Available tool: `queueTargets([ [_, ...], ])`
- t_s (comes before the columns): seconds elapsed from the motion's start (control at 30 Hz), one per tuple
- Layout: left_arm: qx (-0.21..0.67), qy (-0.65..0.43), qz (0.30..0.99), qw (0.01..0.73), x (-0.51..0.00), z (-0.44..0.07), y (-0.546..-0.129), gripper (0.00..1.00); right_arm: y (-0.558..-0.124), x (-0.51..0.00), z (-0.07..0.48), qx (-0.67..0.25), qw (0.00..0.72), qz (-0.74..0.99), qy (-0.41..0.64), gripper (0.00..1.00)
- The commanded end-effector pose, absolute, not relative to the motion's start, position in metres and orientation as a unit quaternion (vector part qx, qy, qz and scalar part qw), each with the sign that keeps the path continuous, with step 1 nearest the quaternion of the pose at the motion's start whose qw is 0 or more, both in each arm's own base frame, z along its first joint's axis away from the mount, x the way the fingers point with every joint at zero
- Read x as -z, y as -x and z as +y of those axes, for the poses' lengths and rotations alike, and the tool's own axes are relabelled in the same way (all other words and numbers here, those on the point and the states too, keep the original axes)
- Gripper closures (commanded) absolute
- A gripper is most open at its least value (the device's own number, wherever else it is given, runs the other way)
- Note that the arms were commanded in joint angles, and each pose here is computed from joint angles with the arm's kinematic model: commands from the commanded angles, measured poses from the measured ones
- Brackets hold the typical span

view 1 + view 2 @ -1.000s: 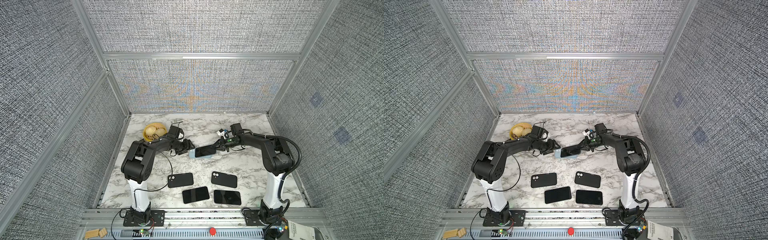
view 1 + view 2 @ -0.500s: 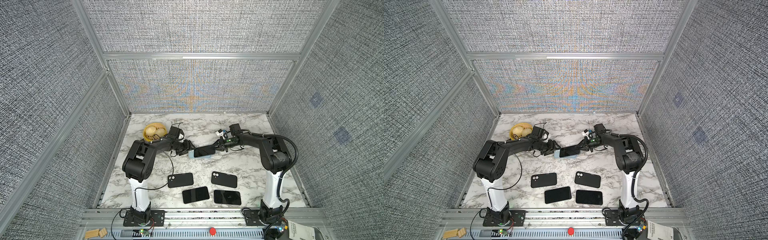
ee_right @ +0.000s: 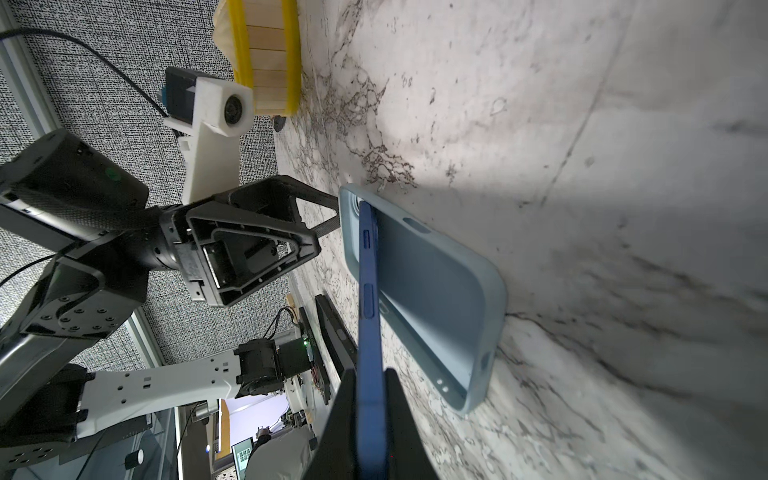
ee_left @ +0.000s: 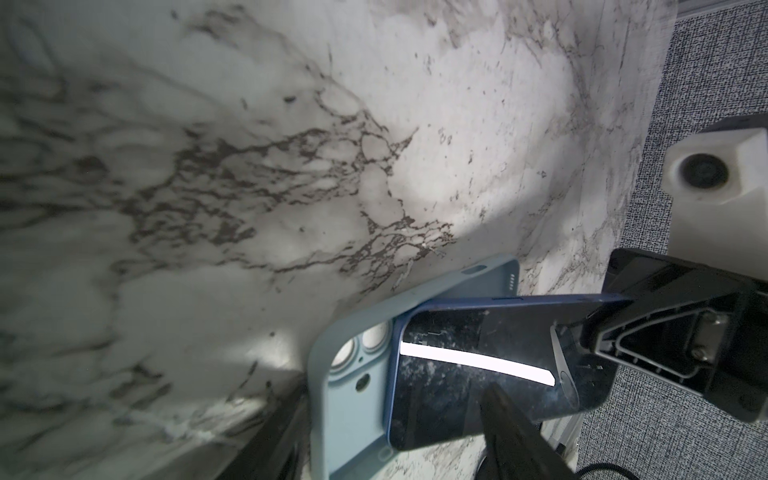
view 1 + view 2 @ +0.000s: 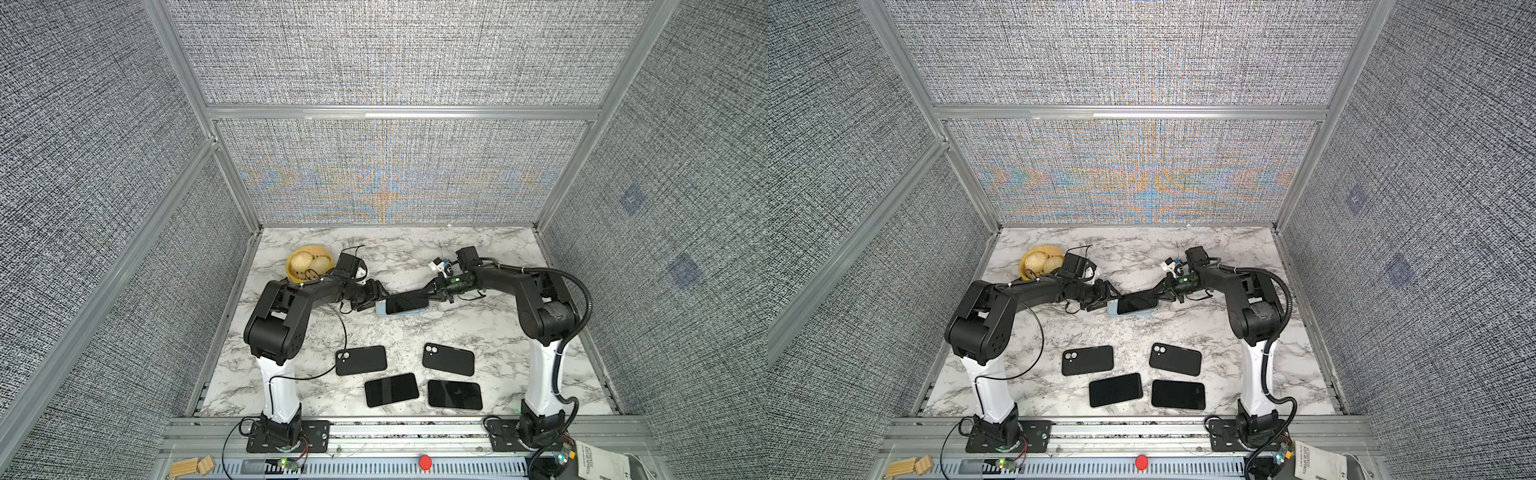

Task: Put the phone into the phone case

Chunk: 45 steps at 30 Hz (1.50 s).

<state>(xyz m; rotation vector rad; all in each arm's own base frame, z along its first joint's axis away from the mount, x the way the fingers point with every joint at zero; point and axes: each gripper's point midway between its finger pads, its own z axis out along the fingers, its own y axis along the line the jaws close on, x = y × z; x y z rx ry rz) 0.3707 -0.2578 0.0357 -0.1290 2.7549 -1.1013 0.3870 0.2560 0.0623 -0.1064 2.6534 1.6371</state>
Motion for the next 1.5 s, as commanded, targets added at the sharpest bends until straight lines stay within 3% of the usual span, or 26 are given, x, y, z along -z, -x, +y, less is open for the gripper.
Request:
queueTargets([
  [0.0,0.382,0.038,0.919,0.087,-0.039,-0.262,-0.37,0.33,-0.381,-0.052,0.261,-0.511,-0.006,0.859,0.027,1.0],
  [0.5,0.381,0.038,0.92,0.088,-0.038,-0.263,-0.371,0.34,-0.365,-0.056,0.265,-0.501,-0.026,0.862,0.068,1.0],
  [1.47,0.405,0.043,0.909,0.086,-0.045,-0.269,-0.361,0.34,-0.367,-0.029,0.26,-0.466,-0.03,0.883,0.041,0.96],
])
